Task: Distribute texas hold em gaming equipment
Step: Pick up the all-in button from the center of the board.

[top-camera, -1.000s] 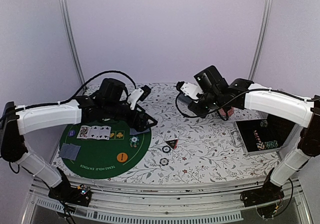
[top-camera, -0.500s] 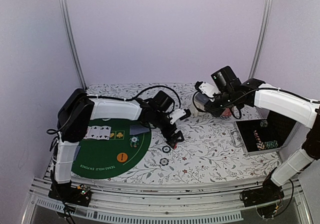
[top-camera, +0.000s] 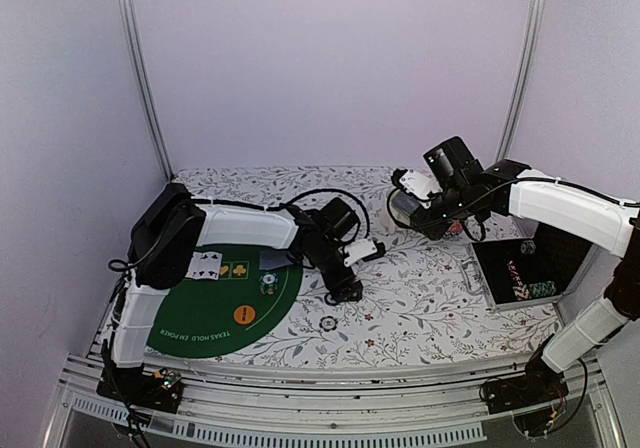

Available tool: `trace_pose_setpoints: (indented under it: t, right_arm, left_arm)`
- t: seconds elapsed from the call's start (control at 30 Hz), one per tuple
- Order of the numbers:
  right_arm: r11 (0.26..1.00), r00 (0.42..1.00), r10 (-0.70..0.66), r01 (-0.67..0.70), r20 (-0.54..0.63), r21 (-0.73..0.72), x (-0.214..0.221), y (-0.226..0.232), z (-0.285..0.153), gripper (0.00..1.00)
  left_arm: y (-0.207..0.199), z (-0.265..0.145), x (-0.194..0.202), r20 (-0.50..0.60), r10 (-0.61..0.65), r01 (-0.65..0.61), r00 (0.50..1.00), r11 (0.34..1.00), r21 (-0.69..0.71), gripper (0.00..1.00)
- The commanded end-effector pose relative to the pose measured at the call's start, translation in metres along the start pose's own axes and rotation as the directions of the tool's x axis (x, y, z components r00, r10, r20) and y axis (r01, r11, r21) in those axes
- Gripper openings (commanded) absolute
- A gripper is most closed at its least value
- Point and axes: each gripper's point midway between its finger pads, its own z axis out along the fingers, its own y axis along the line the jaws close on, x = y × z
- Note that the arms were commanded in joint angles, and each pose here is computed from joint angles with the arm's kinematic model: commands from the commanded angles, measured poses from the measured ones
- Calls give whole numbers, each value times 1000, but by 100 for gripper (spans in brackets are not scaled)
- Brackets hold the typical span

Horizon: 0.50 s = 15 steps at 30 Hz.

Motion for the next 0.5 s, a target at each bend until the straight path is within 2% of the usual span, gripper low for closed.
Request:
trace_pose_setpoints:
  t: [0.0, 0.17, 0.47]
  right_arm:
    - [1000, 999, 23, -23, 31, -3, -5, -4, -10, 46]
    - [1000, 999, 22, -22, 25, -4, -4, -3, -8, 46]
    - [1000, 999, 22, -21, 24, -6, -3, -3, -9, 46]
  left_arm:
    - [-16, 0, 33, -127, 10, -3, 992, 999, 52, 93]
    - [-22, -2, 34, -137, 10, 2, 990, 996, 88, 86]
    - [-31, -7, 52, -177, 30, -11, 984, 994, 108, 89]
